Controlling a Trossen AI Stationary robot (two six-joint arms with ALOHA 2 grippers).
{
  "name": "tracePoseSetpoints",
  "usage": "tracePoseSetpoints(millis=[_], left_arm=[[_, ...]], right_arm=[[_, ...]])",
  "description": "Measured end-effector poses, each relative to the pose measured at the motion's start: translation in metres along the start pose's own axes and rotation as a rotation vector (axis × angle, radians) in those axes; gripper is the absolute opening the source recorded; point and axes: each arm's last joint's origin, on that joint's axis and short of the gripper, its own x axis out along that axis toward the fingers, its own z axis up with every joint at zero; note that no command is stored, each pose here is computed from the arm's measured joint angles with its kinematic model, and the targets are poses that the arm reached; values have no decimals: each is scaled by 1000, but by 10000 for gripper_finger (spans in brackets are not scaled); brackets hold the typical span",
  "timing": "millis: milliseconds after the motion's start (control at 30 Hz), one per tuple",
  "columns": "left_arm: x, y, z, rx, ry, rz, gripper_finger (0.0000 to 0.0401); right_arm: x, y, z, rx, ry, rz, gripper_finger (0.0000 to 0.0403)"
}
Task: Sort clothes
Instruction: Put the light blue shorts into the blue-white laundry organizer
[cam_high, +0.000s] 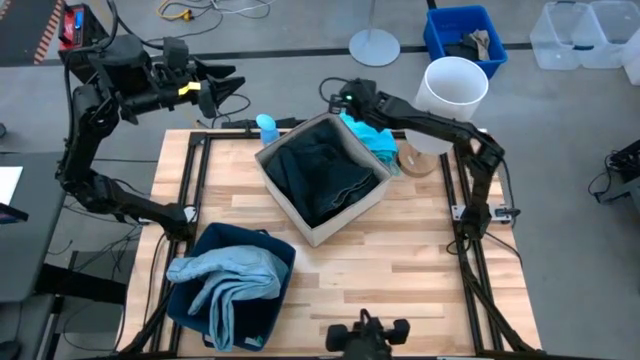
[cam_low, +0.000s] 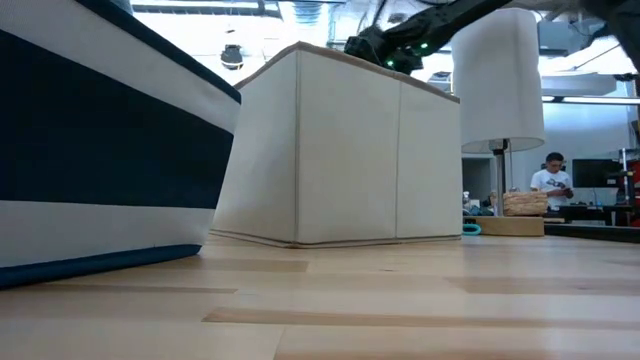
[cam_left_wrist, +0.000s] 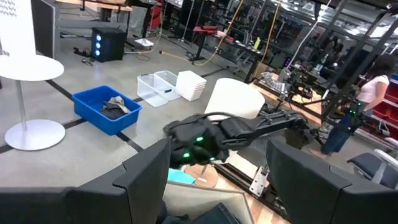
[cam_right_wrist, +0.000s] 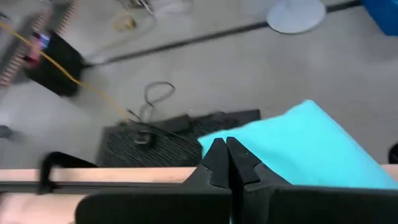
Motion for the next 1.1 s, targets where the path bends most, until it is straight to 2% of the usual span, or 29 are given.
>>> tracePoseSetpoints(millis=[200, 333, 500, 567, 700, 800, 900, 1100], left_arm=[[0, 0, 0, 7, 0, 0, 263], [0, 0, 0, 8, -1, -1, 263], [0, 0, 0, 8, 0, -1, 263], [0, 0, 0, 8, 0, -1, 263], [0, 0, 0, 8, 0, -1, 263], [0, 0, 0, 8, 0, -1, 263], [0, 0, 0, 8, 0, -1, 263], [0, 0, 0, 8, 0, -1, 263]], right_arm=[[-15, -20, -8, -12, -27, 35, 0], [-32, -26, -7, 13, -75, 107, 0], [-30, -50, -20, 86, -28, 55, 0], [-32, -54, -19, 101, -32, 67, 0], [-43, -50, -18, 122, -58, 120, 0], [-44, -51, -20, 161, -40, 109, 0], [-46, -50, -18, 121, -55, 128, 0], [-82, -25, -10, 12, -184, 344, 0]])
